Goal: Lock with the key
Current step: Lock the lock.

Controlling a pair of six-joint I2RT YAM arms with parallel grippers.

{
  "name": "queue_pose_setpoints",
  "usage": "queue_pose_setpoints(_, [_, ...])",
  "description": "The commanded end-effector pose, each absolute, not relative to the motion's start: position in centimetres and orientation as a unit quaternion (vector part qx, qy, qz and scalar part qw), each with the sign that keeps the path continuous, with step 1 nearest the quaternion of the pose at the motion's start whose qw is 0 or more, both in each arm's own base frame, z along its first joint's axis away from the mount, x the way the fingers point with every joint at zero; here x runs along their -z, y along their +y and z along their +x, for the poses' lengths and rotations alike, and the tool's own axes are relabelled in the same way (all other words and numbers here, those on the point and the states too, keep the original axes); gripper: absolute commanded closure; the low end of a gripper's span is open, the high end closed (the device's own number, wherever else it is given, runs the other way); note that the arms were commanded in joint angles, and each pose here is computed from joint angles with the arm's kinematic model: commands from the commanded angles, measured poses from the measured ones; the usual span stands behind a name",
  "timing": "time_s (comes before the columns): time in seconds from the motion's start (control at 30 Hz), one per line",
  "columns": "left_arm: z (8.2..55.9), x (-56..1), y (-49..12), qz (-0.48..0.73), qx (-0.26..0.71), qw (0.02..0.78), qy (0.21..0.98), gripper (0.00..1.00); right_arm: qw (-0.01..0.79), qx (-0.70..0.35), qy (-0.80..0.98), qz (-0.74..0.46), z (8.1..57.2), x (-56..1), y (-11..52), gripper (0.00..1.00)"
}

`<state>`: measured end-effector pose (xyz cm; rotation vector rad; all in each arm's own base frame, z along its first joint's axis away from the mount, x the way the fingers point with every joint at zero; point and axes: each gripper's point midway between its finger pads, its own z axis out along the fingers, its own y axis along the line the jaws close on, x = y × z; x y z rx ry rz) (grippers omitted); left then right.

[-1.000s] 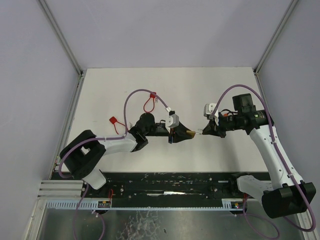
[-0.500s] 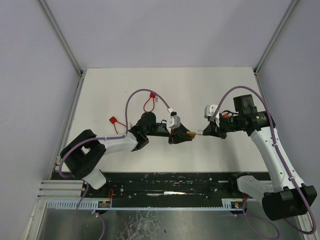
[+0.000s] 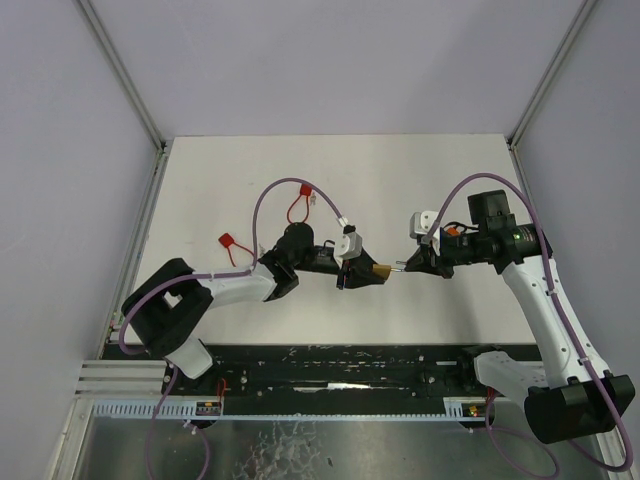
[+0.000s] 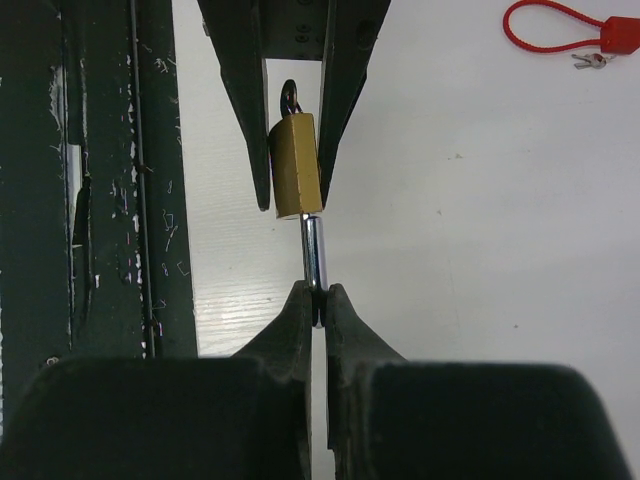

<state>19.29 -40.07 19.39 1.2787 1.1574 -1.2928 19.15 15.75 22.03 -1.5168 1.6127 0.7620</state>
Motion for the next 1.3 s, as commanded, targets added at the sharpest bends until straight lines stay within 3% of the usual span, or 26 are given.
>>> queue_pose_setpoints(0.0, [18.8,-20.1,-40.5,0.537,0.535,0.473,0.449,0.71,0.423,-0.31,0.597,-0.608,19.2,-24.2,16.7,1.0])
queue_pose_setpoints(0.33, [18.9,-20.3,-40.4,0.53,0.534,0.479,0.452,0.6,0.419,-0.315,0.595,-0.609,19.0,-24.0,16.8,1.0])
queue_pose_setpoints(0.5, [18.9,-20.3,-40.4,0.532,0.534,0.479,0.45,0.62,0.419,-0.319,0.591,-0.612,18.8,-24.1,16.9,1.0])
queue_pose_setpoints(0.73, [18.6,-20.2,-40.4,0.538,0.539,0.472,0.444,0.86,0.417,-0.324,0.584,-0.616,18.5,-24.0,17.0,1.0])
queue_pose_setpoints(0.8, [18.4,-20.3,-40.4,0.543,0.541,0.469,0.439,0.98,0.416,-0.325,0.585,-0.616,18.5,-24.0,17.0,1.0])
queue_pose_setpoints(0.97, [18.2,-20.6,-40.1,0.543,0.542,0.471,0.435,1.0,0.421,-0.321,0.587,-0.613,18.8,-23.9,17.0,0.99])
queue_pose_setpoints(1.27, [18.3,-21.5,-39.1,0.529,0.549,0.486,0.427,1.0,0.448,-0.324,0.616,-0.561,20.9,-25.3,17.5,0.57])
